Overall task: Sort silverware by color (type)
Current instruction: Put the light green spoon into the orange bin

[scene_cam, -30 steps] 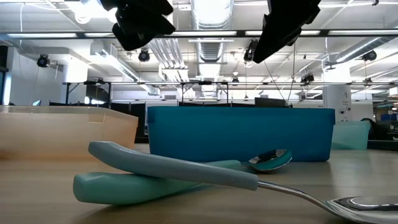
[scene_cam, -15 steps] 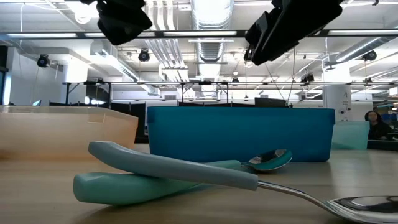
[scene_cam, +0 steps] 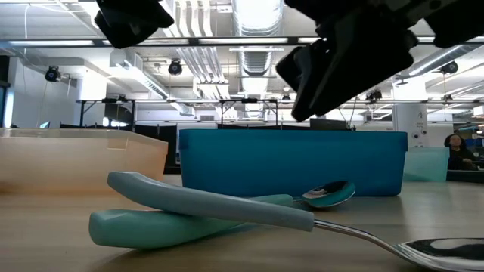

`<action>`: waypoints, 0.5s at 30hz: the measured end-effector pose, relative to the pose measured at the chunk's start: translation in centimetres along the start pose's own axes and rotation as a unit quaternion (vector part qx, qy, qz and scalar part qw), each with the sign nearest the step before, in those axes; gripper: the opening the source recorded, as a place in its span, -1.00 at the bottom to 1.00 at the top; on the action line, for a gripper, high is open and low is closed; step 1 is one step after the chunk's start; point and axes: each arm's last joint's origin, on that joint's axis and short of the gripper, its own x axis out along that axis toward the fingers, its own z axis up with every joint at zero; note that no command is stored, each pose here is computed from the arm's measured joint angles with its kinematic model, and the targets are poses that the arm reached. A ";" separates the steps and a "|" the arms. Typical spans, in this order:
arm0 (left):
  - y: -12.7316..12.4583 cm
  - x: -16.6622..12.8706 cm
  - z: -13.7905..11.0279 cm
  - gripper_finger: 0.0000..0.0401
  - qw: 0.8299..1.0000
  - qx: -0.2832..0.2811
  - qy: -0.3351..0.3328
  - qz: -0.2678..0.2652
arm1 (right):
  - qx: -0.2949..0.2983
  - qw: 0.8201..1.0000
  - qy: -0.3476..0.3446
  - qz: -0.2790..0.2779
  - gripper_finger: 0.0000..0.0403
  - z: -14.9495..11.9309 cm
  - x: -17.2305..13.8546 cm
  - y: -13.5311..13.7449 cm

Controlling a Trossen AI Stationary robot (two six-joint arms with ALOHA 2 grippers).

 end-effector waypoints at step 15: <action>-1.6 -0.7 -1.1 -0.43 0.997 -0.072 0.001 -0.015 | -0.012 0.997 0.061 0.038 -0.49 0.5 5.0 -0.3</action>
